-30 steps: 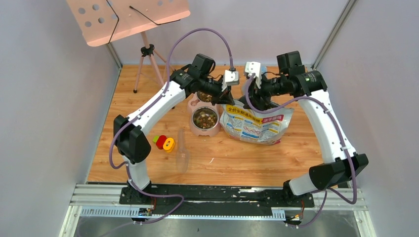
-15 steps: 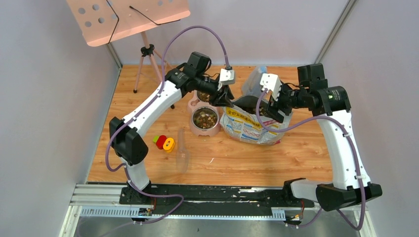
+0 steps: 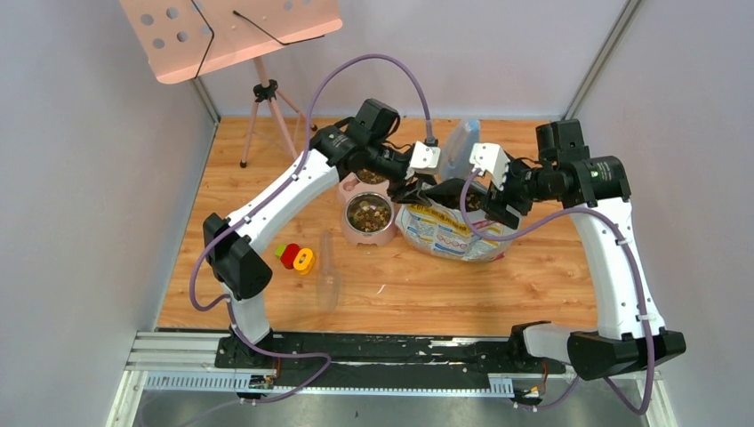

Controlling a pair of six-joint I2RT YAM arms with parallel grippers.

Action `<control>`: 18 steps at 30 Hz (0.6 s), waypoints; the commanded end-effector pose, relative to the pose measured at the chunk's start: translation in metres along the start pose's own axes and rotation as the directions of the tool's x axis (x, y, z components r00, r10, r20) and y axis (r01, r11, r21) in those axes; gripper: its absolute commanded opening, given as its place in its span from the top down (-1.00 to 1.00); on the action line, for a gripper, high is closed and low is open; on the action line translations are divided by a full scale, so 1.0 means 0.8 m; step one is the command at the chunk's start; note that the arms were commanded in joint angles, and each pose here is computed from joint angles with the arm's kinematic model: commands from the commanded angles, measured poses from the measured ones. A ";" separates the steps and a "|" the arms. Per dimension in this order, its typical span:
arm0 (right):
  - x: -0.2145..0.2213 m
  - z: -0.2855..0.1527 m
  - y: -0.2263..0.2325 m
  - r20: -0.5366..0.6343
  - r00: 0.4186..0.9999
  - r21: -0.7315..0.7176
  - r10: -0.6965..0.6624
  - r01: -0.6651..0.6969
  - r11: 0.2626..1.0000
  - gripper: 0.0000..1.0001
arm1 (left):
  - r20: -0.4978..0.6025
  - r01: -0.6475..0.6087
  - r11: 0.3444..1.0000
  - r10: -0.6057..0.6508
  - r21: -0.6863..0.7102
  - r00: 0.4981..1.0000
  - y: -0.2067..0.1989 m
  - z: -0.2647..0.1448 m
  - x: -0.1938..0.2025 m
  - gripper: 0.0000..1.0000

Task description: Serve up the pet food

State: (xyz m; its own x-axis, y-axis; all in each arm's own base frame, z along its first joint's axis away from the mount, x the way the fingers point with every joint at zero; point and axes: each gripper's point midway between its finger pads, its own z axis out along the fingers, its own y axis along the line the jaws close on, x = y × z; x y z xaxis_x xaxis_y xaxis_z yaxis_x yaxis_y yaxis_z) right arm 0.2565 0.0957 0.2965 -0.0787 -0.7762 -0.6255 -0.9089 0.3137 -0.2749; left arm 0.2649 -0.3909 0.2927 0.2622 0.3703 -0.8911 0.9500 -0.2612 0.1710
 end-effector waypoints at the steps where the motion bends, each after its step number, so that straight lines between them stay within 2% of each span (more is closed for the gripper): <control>1: 0.020 0.006 0.016 -0.025 0.999 -0.015 -0.020 0.020 1.000 -0.42 | -0.027 -0.040 0.999 0.039 -0.026 0.999 0.010 0.005 0.008 -0.18; 5: 0.030 0.019 0.020 -0.038 0.999 -0.043 -0.003 0.002 0.999 -0.32 | -0.022 -0.041 0.999 0.040 -0.030 0.999 0.008 0.007 0.007 -0.16; 11: 0.022 0.014 0.007 -0.021 0.999 0.009 -0.029 0.029 1.000 -0.11 | -0.088 -0.112 0.987 0.102 -0.118 0.991 0.019 -0.001 0.026 -0.13; 16: 0.021 0.017 0.001 -0.009 0.999 0.035 -0.053 0.053 0.998 0.27 | -0.071 -0.113 0.986 0.105 -0.122 0.992 0.019 -0.003 0.019 -0.08; 18: 0.023 0.021 -0.001 -0.012 0.999 0.033 -0.048 0.048 0.998 0.53 | -0.041 -0.105 0.988 0.101 -0.113 0.994 0.017 -0.002 0.009 -0.03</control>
State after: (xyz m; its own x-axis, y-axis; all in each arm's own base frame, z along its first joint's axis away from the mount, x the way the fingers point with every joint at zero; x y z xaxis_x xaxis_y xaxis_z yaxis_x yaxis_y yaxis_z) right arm 0.2536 0.0895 0.2647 -0.0926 -0.8010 -0.5915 -0.9160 0.3014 -0.2648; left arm 0.2851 -0.3852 0.2431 0.2859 0.4764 -0.8314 0.9560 -0.2016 0.2132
